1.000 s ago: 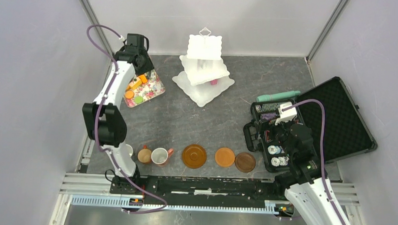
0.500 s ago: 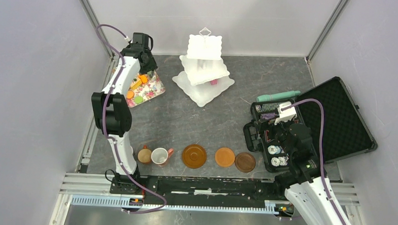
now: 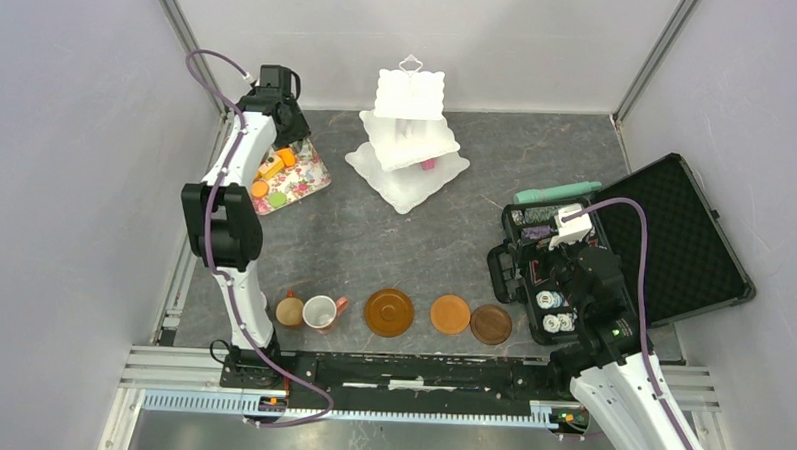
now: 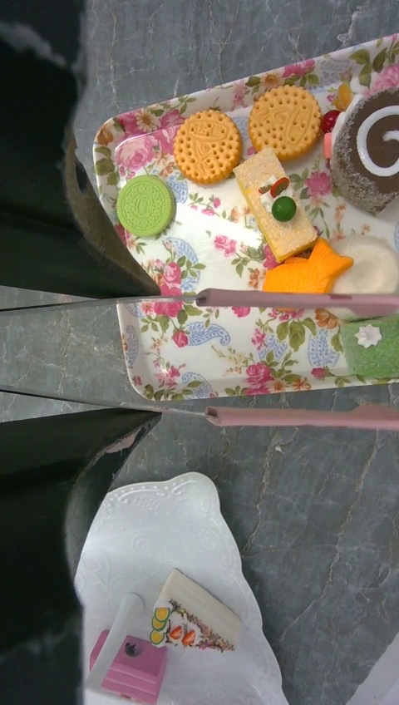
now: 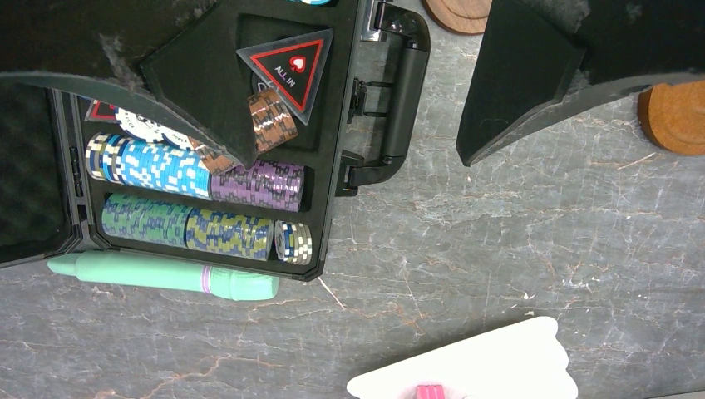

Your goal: Serve the afternoon tea

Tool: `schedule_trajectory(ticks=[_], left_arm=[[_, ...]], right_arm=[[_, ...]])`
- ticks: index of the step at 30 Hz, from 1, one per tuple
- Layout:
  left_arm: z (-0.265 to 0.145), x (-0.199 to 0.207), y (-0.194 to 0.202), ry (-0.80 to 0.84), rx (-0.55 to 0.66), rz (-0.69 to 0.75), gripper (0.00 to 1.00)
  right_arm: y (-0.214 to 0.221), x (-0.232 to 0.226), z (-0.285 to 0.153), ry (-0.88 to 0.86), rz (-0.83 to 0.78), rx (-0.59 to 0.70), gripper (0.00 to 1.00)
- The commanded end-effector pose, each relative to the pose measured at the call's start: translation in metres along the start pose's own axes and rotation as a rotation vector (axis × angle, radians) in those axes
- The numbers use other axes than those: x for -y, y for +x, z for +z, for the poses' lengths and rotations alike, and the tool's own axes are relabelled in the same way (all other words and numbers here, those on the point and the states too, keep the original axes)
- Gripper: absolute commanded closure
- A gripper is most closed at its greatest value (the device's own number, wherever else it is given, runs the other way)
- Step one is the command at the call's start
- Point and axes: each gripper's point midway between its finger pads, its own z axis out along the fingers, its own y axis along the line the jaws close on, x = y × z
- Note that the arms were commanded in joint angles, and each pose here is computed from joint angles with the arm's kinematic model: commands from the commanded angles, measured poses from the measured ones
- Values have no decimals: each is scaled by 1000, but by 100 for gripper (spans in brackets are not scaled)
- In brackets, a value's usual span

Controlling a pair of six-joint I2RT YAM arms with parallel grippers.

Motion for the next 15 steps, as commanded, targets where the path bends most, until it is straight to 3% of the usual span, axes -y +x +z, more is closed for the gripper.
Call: schedule_trajectory(ticks=[1, 15], left_arm=[[6, 2, -17, 1, 49, 33, 44], [18, -1, -16, -10, 40, 33, 46]], right_arm=[[-7, 0, 2, 3, 8, 33, 2], [-6, -1, 3, -2, 12, 31, 2]])
